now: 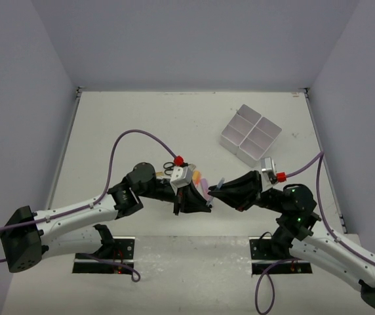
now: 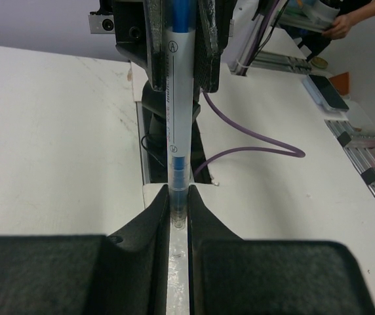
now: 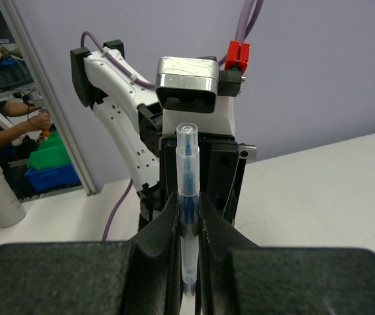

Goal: Sort the stationery into containers
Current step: Close the pen cap on the pen, then place the pen in the storage box.

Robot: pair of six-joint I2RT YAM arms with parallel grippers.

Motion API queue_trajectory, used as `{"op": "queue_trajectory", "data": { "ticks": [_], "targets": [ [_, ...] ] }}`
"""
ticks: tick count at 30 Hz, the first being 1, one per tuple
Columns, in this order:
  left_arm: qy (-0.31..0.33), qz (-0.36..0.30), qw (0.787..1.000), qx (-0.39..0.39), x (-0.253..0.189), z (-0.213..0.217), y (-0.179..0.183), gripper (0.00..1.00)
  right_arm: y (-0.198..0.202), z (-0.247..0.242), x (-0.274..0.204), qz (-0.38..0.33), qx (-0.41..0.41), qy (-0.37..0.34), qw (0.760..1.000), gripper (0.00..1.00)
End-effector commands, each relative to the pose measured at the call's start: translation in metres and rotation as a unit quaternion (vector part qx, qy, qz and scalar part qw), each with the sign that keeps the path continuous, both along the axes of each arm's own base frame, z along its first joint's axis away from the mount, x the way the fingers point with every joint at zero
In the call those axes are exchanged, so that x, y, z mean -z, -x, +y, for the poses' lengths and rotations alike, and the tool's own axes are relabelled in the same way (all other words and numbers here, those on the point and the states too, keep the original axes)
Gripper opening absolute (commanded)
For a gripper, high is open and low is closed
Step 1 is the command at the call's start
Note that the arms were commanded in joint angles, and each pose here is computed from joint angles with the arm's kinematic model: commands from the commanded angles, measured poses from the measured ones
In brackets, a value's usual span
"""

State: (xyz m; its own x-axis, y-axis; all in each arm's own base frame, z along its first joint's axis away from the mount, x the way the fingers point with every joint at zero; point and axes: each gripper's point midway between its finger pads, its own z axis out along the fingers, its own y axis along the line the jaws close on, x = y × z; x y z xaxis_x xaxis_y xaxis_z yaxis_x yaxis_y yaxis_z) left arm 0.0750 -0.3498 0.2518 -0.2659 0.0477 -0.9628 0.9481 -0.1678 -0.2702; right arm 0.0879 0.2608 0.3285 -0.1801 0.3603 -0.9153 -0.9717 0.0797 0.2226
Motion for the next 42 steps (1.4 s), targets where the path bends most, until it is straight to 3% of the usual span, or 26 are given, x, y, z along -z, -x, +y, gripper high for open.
{"op": "queue_trajectory", "data": {
  "ticks": [1,10,16,20,21,22,23,26,30,38,42],
  "targets": [
    [0.197,-0.131,0.970,-0.050,-0.140,0.010,-0.017,0.00,0.015,0.015,0.094,0.111,-0.062,0.136,0.982,0.00],
    [0.201,-0.166,0.964,-0.056,-0.167,0.016,-0.026,0.00,0.019,0.028,0.117,0.131,-0.073,0.172,0.974,0.00],
    [0.191,-0.122,0.973,-0.039,-0.140,0.013,-0.022,0.00,0.003,0.019,0.076,0.113,-0.011,0.128,0.985,0.00],
    [0.188,-0.102,0.974,-0.069,-0.137,0.020,-0.026,0.02,0.002,0.014,0.054,0.102,-0.001,0.109,0.989,0.00],
    [0.184,-0.100,0.975,-0.074,-0.135,0.021,-0.027,0.10,0.003,0.014,0.052,0.101,-0.003,0.108,0.989,0.00],
    [0.184,-0.097,0.975,-0.077,-0.135,0.022,-0.027,0.32,0.003,0.014,0.049,0.099,-0.005,0.104,0.990,0.00],
    [0.184,-0.093,0.975,-0.087,-0.136,0.023,-0.030,0.45,0.003,0.015,0.048,0.099,-0.006,0.103,0.990,0.00],
    [0.180,-0.084,0.975,-0.098,-0.132,0.023,-0.033,0.78,0.002,0.018,0.044,0.098,-0.008,0.098,0.990,0.00],
    [0.166,-0.074,0.977,-0.108,-0.123,0.021,-0.038,1.00,-0.001,0.016,0.027,0.089,0.002,0.079,0.993,0.00],
    [0.136,-0.035,0.961,-0.238,-0.112,0.041,-0.073,1.00,-0.006,-0.005,-0.007,0.041,0.052,0.058,0.996,0.00],
    [0.131,-0.016,0.967,-0.217,-0.101,0.043,-0.062,1.00,0.001,-0.018,-0.024,0.003,0.060,0.031,0.998,0.00]
  ]
}}
